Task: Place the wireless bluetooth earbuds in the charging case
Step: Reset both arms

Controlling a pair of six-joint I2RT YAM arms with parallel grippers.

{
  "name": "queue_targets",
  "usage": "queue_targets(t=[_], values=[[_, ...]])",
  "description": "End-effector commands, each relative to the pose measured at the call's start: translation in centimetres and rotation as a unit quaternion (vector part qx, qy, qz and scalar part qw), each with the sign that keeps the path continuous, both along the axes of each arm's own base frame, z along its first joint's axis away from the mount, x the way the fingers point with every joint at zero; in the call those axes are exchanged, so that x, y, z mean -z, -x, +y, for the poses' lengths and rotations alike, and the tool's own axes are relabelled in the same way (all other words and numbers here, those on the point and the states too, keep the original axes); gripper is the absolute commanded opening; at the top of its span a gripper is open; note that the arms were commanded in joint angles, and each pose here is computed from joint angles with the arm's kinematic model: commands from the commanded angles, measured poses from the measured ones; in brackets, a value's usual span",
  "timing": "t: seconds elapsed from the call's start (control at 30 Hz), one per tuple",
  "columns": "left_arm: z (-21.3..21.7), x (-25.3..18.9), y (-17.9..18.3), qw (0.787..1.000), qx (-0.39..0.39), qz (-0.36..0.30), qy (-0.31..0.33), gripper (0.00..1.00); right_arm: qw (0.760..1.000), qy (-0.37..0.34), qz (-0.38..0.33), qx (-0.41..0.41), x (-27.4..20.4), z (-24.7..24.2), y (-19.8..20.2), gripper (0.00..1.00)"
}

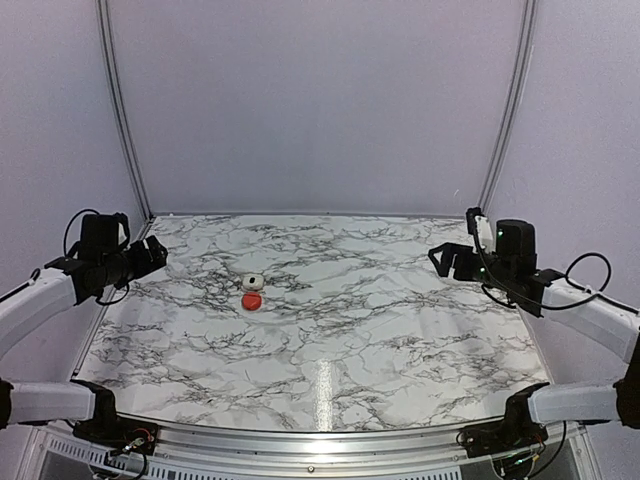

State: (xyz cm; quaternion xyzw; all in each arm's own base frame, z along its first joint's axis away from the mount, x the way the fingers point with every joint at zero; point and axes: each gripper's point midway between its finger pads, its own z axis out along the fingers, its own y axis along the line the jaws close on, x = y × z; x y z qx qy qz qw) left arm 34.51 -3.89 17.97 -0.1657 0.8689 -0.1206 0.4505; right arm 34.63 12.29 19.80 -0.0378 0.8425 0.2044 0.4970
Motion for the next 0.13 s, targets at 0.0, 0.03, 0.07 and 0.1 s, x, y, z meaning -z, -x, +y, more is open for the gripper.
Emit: queue_targets(t=[0.0,0.03,0.07,0.1], values=[[-0.3,2.6,1.2,0.999,0.003,0.026,0.022,0.99,0.998,-0.027,0.003,0.058,1.1,-3.0,-1.5,0.98],[-0.4,2.9,1.2,0.999,0.005,0.028,0.023,0.99,0.998,-0.025,0.004,0.063,1.5,-3.2,-1.6,0.98],[-0.4,3.3,1.3,0.999,0.005,0.031,0.023,0.99,0.998,-0.023,0.005,0.066,1.8,-3.2,-1.8,0.99],[-0.4,3.7,1.3,0.999,0.006,0.034,0.022,0.99,0.997,-0.023,0.006,0.068,2.0,-3.3,-1.9,0.99]])
